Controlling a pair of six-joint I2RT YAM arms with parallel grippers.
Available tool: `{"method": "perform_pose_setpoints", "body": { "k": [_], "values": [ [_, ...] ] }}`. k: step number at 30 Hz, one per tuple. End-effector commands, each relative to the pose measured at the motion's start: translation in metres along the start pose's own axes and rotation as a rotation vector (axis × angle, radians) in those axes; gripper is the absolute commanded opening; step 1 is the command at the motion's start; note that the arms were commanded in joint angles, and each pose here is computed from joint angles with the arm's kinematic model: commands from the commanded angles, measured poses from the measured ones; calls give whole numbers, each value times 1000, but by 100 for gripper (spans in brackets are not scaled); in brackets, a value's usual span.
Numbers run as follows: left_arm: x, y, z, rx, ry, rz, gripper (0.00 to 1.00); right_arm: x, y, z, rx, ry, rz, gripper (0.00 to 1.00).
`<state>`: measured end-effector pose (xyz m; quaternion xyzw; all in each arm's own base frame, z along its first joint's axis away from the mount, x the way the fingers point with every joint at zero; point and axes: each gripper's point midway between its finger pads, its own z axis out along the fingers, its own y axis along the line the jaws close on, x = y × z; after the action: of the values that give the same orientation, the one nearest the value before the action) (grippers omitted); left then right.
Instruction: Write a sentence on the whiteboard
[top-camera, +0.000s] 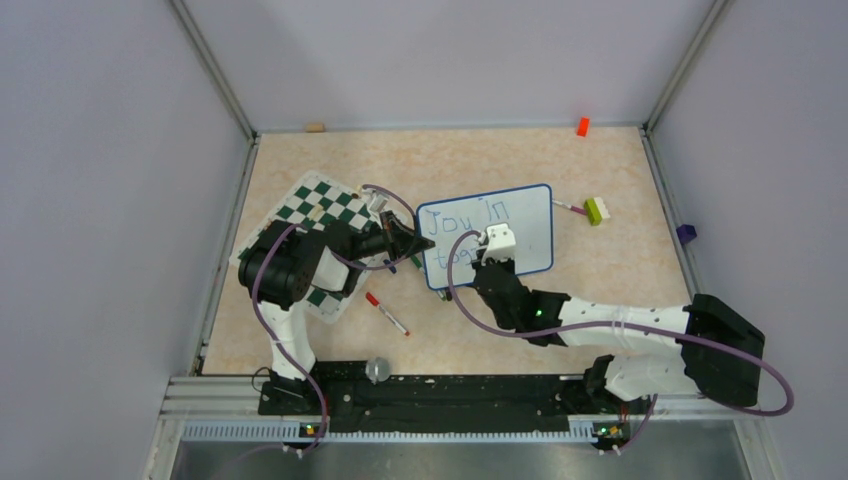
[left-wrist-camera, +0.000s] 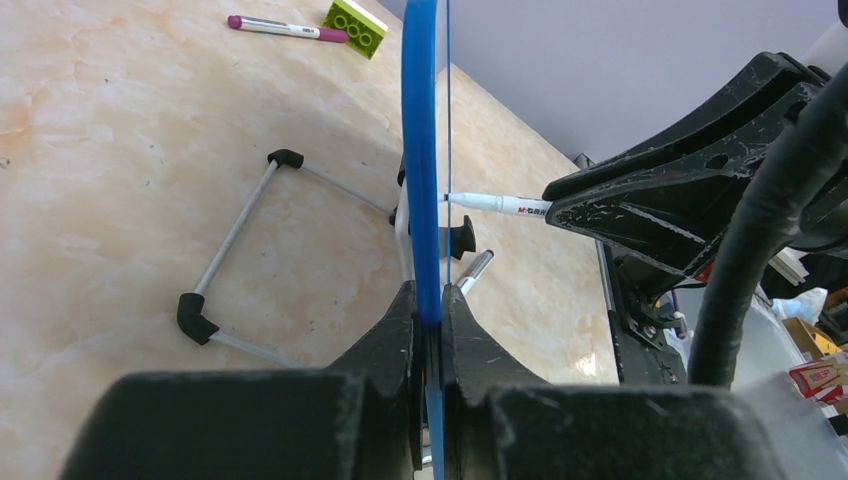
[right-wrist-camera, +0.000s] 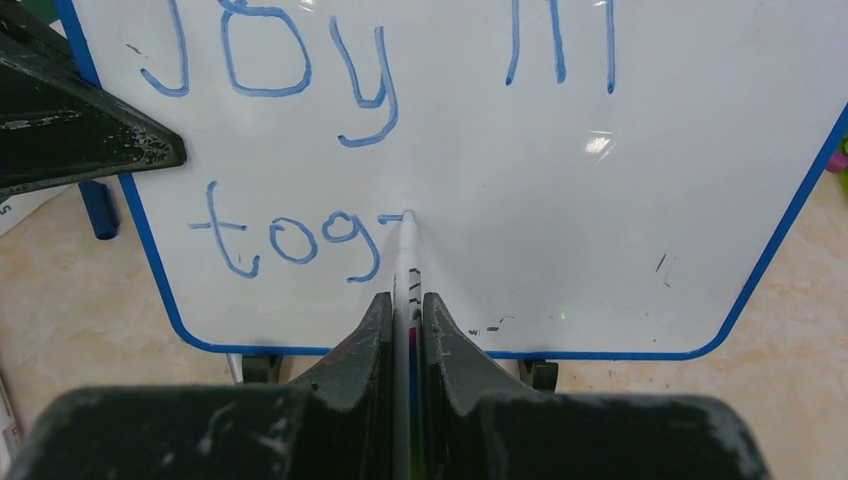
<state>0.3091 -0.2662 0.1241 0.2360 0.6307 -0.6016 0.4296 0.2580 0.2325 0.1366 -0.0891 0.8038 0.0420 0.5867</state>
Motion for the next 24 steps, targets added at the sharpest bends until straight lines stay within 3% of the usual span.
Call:
{"method": "perform_pose_setpoints", "body": {
  "k": [1, 24],
  "values": [
    [3, -3, 0, 53, 9, 155, 0, -25, -7, 5, 47, -47, 39, 0],
    [4, -4, 0, 55, 10, 156, 0, -25, 12, 4, -67, -45, 19, 0]
  ]
}}
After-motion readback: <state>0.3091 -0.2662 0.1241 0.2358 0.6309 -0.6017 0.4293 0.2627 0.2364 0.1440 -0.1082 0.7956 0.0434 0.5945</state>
